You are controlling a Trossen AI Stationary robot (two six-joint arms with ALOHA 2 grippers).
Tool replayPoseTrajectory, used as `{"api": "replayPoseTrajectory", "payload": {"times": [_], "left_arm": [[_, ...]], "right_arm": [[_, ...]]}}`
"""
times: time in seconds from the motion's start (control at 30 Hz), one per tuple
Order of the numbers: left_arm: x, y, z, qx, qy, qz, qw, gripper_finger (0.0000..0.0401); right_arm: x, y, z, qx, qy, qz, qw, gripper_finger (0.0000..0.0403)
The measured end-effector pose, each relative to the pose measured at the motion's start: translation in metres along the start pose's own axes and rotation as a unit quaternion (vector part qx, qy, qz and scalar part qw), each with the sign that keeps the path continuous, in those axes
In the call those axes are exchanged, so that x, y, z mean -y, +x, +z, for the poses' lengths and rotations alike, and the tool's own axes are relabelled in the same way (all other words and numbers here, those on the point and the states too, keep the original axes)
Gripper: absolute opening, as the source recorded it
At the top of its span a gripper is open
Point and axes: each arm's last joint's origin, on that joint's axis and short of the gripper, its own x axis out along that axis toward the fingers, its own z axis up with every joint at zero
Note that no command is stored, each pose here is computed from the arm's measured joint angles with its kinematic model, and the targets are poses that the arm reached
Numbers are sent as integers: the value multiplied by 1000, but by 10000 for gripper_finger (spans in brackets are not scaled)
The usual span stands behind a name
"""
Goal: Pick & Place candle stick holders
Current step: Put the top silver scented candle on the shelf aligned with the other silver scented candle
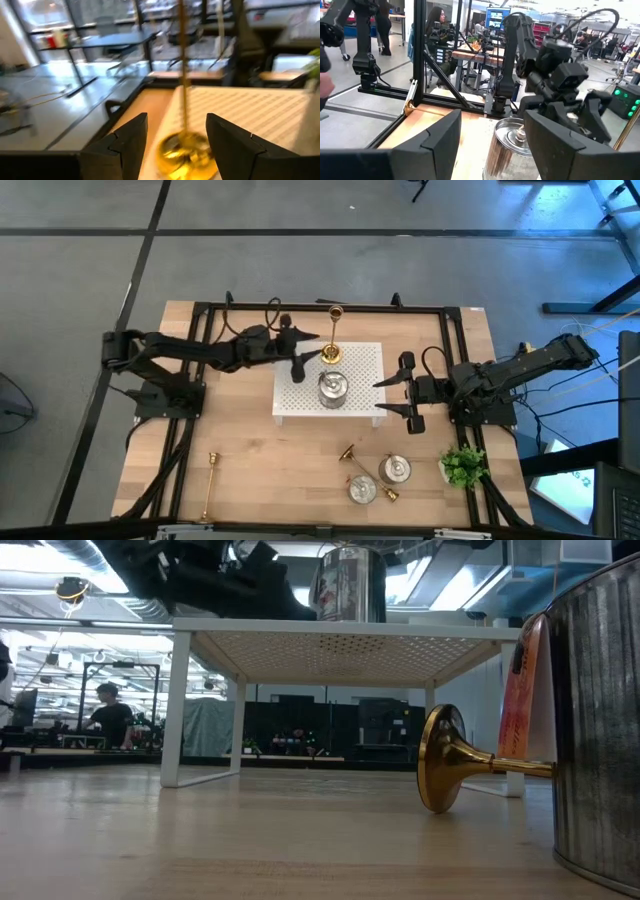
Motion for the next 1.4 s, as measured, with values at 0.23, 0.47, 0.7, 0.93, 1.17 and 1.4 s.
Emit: {"api": "replayPoseTrajectory", "payload": {"times": [0.23, 0.47, 0.7, 0.93, 1.17, 1.4], "left_arm": [[-6, -25, 13, -41, 11, 37, 998, 198], [3, -48, 30, -26, 6, 13, 1000, 198], [23, -66, 47, 22, 9, -50, 998, 198], [49, -74, 59, 89, 16, -209, 974, 198], [73, -86, 68, 161, 36, -371, 914, 198], [87, -104, 93, 314, 33, -410, 856, 198]], "right_arm": [[0, 0, 0, 2, 5, -1, 1000, 217], [0, 0, 0, 2, 5, -1, 1000, 217], [0, 0, 1, 2, 6, -1, 1000, 217], [1, 0, 7, 35, 13, -5, 999, 217], [-1, -1, 16, 88, 13, 49, 995, 217], [-5, -1, 20, 122, 0, 117, 986, 217]]}}
